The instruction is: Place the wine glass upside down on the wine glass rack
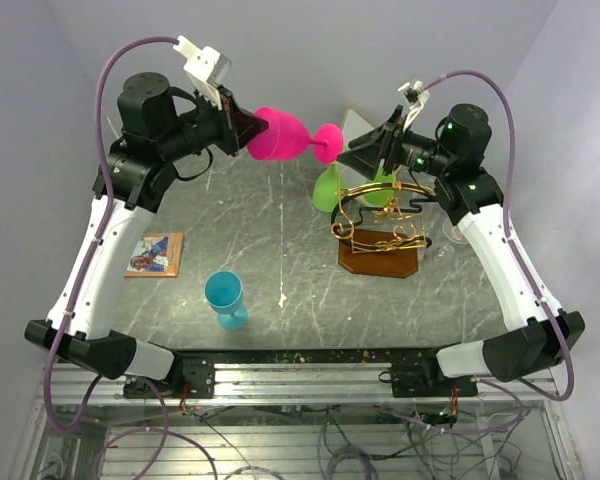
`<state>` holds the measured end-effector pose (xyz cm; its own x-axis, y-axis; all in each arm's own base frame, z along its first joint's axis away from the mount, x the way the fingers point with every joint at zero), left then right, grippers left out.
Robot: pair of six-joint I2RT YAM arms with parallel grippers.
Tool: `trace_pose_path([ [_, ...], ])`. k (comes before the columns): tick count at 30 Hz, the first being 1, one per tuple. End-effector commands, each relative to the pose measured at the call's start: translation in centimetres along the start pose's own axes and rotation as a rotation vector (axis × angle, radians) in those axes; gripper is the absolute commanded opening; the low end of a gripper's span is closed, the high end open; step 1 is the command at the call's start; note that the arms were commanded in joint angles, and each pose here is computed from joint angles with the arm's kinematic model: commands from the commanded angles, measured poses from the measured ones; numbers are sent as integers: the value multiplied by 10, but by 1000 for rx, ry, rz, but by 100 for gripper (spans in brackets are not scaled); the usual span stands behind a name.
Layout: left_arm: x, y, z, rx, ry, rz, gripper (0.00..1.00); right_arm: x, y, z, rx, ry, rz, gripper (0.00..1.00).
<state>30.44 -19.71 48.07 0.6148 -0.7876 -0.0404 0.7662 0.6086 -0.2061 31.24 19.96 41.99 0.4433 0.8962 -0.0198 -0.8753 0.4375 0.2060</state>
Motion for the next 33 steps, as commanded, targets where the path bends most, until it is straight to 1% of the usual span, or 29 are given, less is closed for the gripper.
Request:
trace_pose_path([
  [1,5,-15,14,-15,-54,-78,7,14,7,0,54,-19,42,59],
  [5,8,-17,11,-18,-48,-90,7,21,2,-5,76,-13,24,52],
  [9,9,-18,10,-19,-44,-94,7,24,1,-6,102,-14,21,38],
  [12,10,-17,8,-16,-37,-91,7,24,0,-5,107,-15,17,31],
  [18,11,-16,5,-6,-33,-83,7,21,-4,-2,94,-16,-35,31],
  [27,8,-16,4,9,-32,-71,7,17,-13,-7,93,-15,-97,22],
  [33,7,-15,2,15,-32,-62,7,14,-16,-7,92,-20,-116,21],
])
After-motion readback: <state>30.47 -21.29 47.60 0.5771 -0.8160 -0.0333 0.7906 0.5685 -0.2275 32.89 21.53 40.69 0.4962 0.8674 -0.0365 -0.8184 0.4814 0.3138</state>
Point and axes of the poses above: each gripper's point midway between its finger pads, its own x axis out along the fingers, its own y axis along the line the jaws close on, z = x × y, the point moved 4 cm from there along -x, back along the fingers, and after that the axes turned 3 degrees about -x, right-handed, at the moved point
